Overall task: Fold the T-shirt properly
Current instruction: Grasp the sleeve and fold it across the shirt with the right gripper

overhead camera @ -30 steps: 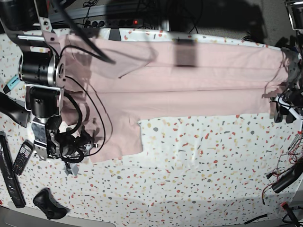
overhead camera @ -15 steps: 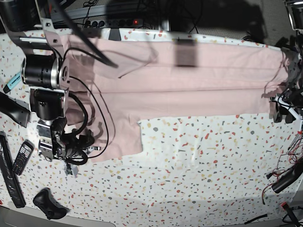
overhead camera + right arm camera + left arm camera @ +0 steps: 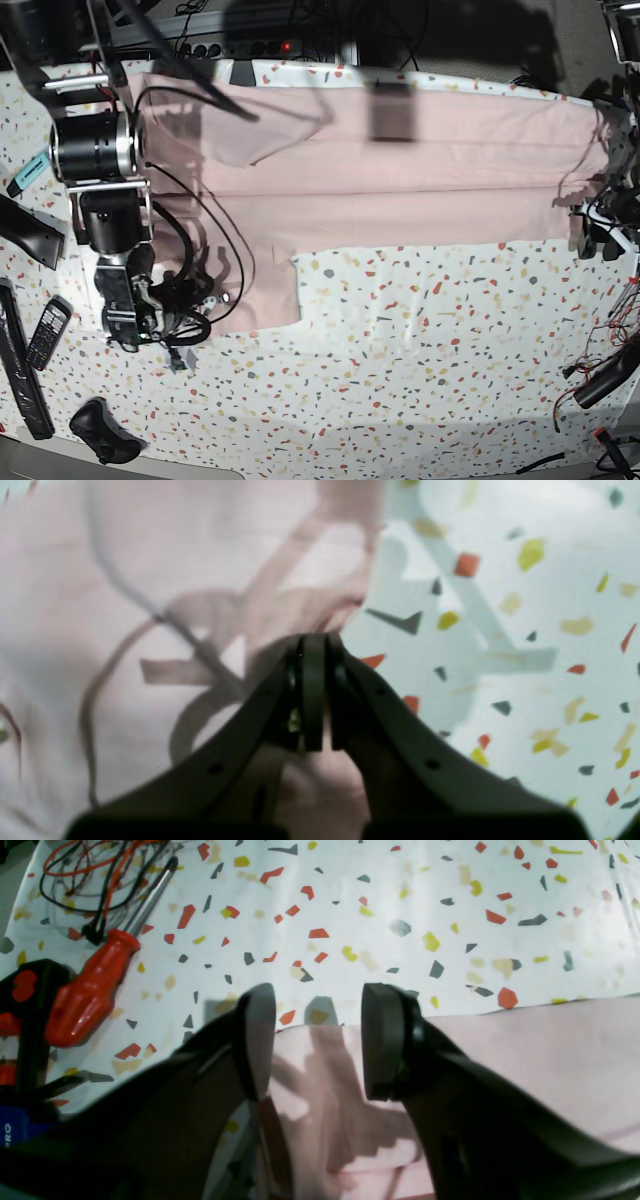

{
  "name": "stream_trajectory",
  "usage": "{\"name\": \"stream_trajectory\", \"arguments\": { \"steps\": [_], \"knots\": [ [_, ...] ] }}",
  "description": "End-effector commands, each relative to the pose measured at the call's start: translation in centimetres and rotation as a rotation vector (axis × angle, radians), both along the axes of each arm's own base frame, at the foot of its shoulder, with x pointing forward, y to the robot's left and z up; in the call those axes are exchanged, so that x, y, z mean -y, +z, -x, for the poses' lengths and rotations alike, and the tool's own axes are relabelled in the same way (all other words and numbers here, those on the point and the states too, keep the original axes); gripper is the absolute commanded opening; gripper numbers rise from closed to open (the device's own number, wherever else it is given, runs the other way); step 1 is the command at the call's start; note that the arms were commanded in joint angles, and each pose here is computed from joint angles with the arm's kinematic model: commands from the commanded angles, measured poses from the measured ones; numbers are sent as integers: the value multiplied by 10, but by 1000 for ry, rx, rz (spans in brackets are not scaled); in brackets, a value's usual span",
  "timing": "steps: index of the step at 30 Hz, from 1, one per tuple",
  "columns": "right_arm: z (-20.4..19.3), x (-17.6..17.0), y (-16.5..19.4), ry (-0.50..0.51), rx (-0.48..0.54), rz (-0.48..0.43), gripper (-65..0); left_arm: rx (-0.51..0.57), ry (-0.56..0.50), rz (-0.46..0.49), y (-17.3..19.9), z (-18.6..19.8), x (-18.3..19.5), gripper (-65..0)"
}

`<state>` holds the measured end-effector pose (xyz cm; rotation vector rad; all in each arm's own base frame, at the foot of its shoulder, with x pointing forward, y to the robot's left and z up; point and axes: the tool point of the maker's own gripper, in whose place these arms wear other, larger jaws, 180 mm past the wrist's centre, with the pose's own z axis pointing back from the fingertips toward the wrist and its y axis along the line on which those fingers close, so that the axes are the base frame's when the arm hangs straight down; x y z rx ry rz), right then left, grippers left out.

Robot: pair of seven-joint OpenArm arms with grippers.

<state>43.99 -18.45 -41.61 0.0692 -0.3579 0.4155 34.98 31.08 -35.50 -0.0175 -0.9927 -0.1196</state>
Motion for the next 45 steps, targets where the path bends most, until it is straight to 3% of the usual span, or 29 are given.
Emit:
{"name": "stream_trajectory", "arguments": {
  "steps": [1, 8, 19, 27, 37, 45],
  "knots": [
    [-19, -3, 25, 21, 63, 3, -650, 59, -1, -11, 20, -9, -6, -384],
    [-3, -25, 43, 119, 181, 43, -650, 41, -2, -21, 13, -3, -6, -384],
    [72, -77, 72, 243, 380, 11, -650, 35, -2, -20, 12, -2, -6, -384],
    [128, -96, 69, 290, 387, -27, -650, 36, -2, -20, 12, -2, -6, -384],
    [169, -112, 85, 325, 423, -66, -650, 37, -2, -18, 12, -2, -6, -384],
    [204, -132, 84, 338, 375, -189, -650, 37, -2, -18, 12, -2, -6, -384]
  ]
}}
